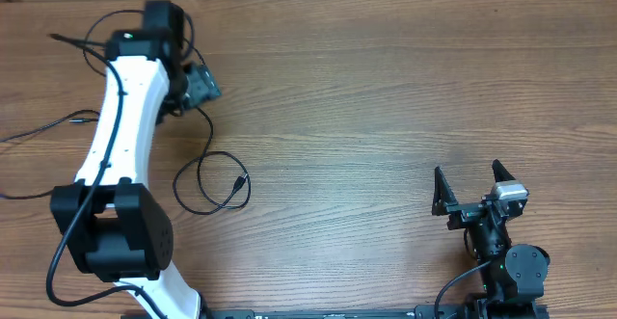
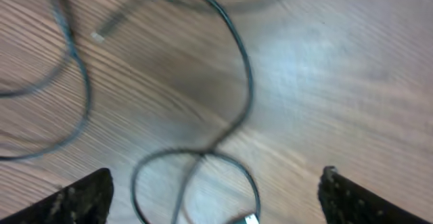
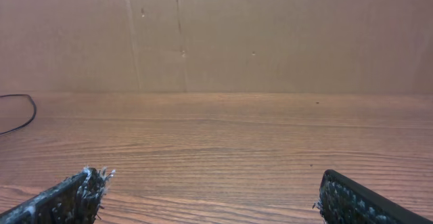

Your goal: Untangle cables

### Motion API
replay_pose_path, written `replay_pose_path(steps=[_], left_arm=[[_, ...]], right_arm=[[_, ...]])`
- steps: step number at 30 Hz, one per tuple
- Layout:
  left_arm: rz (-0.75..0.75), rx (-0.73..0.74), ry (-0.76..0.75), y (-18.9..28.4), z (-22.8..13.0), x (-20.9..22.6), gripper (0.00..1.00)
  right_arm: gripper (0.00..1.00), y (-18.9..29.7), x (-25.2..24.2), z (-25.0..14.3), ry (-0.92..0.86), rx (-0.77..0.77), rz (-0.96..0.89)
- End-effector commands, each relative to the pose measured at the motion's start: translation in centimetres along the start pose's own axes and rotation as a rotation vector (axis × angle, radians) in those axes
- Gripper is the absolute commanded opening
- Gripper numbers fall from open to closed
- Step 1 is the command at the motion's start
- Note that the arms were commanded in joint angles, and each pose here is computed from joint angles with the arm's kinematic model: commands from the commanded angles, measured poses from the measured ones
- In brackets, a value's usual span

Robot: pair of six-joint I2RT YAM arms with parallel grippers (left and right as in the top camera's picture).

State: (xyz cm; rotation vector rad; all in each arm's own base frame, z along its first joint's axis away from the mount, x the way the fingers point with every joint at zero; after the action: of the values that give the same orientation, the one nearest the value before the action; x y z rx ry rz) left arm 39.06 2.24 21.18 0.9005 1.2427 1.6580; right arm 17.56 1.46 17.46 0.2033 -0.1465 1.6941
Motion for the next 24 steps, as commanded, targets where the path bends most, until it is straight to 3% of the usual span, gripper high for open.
replay_pose_path(steps=[1,10,14,19,22,24], left_arm=[[0.156,-0.056,0.059,-0.1,1.5,3.9,0.98],[0.244,0.119,0.229,-6.8,2.0,12.2,1.0],[0.26,0.212,0.272,-9.7,1.2,14.3,0.96],[0.125,0.249,0.327,-12.0,1.2,15.6,0.83],[-0.027,0.219,0.242,-12.6,2.1,14.9,0.84],[-0.043,0.2,0.219,-12.9,2.4,14.9,0.85]], right_arm=[[1.0,0.0,-0.1,-0.3,0.005,0.002,-0.007],[1.0,0.0,-0.1,-0.3,0.005,0.002,-0.007],[1.0,0.0,-0.1,-0.3,0.005,0.002,-0.007],[1.0,0.0,-0.1,-0.3,0.005,0.002,-0.007],[1.0,0.0,-0.1,-0.3,0.005,0.002,-0.007],[1.0,0.0,-0.1,-0.3,0.005,0.002,-0.007]])
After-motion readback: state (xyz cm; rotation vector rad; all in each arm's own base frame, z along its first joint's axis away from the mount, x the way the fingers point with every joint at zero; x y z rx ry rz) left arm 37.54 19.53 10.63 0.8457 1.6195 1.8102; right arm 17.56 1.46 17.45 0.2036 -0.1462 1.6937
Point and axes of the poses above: each gripper's point midway between its finger pads, its own y axis back along the fingers, its own x axis along the line the jaws close on, z = x × y, the point moved 7 cm from there along y, back along the fingers, and after that the axes turned 10 degrees about -y, right-handed, at the moved point
